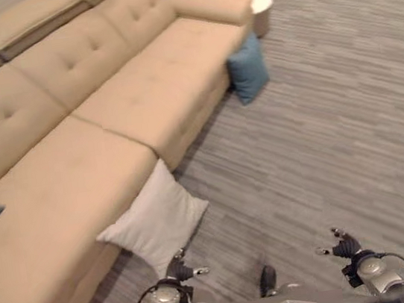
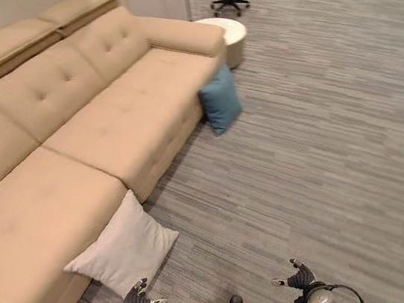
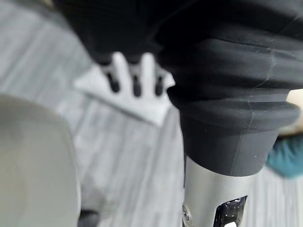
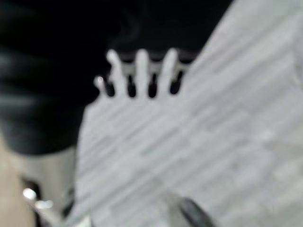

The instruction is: Pick up all the scattered cushions and arrange them neatly on the sofa.

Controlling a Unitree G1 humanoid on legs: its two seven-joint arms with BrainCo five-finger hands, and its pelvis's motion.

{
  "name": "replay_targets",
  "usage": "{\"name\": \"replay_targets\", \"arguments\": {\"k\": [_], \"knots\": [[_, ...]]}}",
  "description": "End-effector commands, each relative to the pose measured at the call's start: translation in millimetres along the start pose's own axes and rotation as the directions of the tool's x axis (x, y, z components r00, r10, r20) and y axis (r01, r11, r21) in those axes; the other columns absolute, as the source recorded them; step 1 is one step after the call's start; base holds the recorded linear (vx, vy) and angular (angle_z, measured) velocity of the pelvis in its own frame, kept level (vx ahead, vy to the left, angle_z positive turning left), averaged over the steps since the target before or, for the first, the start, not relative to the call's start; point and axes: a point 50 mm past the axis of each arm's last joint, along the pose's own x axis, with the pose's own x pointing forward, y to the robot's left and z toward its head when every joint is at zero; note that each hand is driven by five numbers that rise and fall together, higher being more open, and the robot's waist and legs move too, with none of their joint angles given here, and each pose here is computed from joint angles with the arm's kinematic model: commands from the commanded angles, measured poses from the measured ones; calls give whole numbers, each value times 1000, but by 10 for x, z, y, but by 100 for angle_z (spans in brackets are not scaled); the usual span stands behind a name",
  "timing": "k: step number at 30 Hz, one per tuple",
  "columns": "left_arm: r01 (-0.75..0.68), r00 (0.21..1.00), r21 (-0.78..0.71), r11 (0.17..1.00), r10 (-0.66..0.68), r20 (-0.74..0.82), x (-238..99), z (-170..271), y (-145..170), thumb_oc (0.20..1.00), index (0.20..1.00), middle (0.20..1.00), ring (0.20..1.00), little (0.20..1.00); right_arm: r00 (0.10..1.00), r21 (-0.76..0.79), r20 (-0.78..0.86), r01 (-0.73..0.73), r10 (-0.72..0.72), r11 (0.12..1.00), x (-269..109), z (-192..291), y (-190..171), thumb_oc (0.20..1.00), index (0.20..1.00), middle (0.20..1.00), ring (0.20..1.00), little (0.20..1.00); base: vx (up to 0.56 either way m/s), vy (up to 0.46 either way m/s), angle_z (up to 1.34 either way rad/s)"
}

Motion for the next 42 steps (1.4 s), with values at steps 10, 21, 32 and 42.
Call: {"name": "replay_targets", "arguments": {"k": [10,21,32,42], "knots": [[-29,998,25,999,31,-60,-34,-165,180,1000,1000,1000,1000,1000,997,55,-72,-33,37,998,-64,-187,180,1000,1000,1000,1000,1000,75,58,79],[-69,997,44,997,70,-34,-36,-135,328,1000,1000,1000,1000,1000,997,30,54,-65,63,997,3,153,214,1000,1000,1000,1000,1000,118,70,52],[-70,998,39,997,70,1,-2,-34,272,1000,1000,1000,1000,1000,994,36,102,-38,35,999,-19,176,77,1000,1000,1000,1000,1000,184,-225,58],[-42,999,43,998,42,-3,-18,-60,199,1000,1000,1000,1000,1000,998,17,55,-44,43,999,-65,5,88,1000,1000,1000,1000,1000,107,-104,42]]}}
